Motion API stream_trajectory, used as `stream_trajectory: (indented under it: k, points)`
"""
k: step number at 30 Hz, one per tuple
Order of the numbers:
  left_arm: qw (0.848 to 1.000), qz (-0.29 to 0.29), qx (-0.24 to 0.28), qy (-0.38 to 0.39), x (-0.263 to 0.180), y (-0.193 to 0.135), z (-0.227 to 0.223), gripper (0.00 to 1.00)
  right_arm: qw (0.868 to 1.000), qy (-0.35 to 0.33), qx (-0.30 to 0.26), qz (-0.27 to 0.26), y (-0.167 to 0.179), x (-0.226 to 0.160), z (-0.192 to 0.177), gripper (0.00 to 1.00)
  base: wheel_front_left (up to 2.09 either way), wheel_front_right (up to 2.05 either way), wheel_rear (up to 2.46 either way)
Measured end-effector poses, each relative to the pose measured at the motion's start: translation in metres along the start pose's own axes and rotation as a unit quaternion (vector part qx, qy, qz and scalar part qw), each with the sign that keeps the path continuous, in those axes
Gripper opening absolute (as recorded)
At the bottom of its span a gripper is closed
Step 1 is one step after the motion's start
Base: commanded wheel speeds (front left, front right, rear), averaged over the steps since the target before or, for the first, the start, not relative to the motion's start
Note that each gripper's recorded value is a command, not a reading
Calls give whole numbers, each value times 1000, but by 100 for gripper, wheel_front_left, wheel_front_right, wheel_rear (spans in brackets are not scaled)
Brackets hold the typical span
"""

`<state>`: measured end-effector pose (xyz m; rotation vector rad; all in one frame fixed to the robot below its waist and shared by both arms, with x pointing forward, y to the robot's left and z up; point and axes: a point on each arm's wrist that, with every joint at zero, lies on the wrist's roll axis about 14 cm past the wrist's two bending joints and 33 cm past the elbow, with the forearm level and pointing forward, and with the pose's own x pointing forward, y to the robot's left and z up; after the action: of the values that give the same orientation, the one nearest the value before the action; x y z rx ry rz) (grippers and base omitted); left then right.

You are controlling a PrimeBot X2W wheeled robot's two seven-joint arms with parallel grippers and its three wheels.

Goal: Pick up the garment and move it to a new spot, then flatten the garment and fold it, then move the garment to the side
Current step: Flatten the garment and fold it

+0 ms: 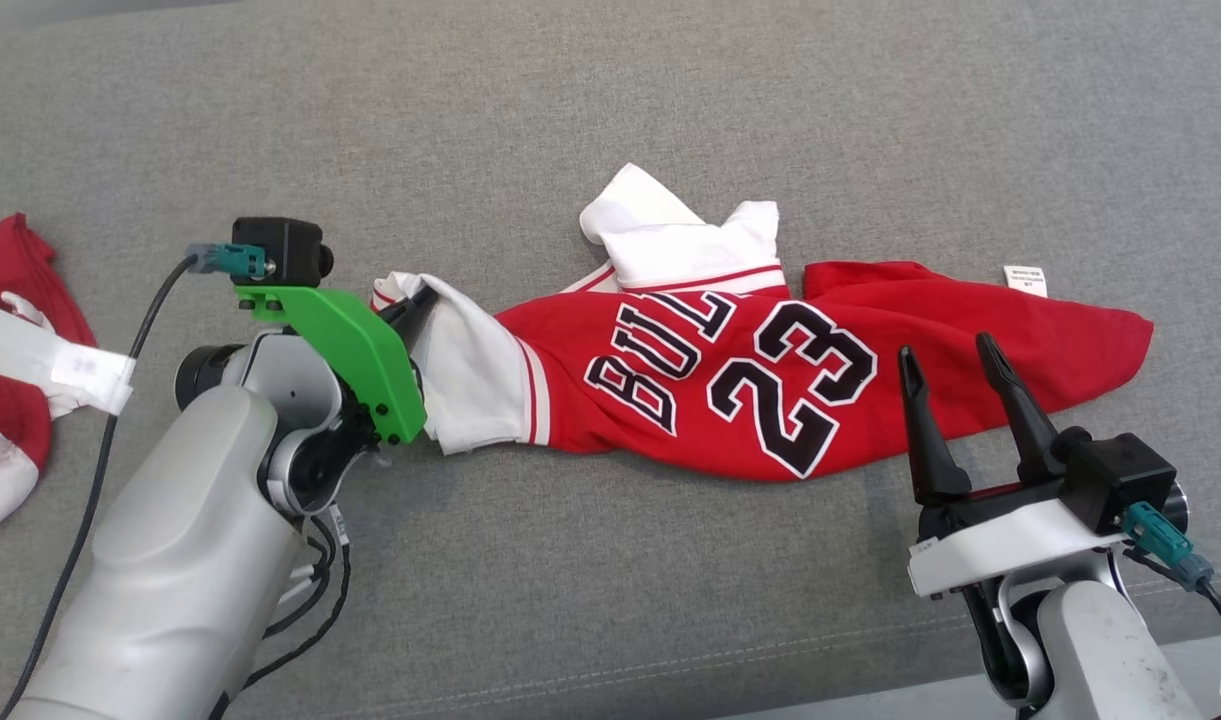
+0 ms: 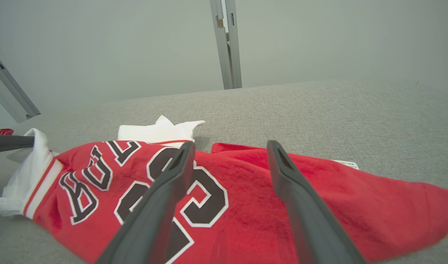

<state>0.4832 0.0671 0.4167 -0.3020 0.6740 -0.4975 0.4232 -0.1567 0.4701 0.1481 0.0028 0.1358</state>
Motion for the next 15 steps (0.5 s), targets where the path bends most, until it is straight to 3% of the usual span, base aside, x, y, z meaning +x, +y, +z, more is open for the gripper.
stream_trajectory:
  k: [6,8,9,15]
  points:
    - [999,24,-21,-17,22,8,9,0,1000,1,-2,-2,-3,4,-1,100,0,0,0]
    - [999,33,-25,-27,26,12,13,37,1000,0,-3,-2,-3,5,-1,100,0,0,0]
    - [999,35,-28,-31,28,14,14,100,1000,1,-3,-1,-3,5,-2,100,0,0,0]
    - [994,50,-20,-94,24,22,28,100,1000,-3,-3,-2,-4,7,1,100,0,0,0]
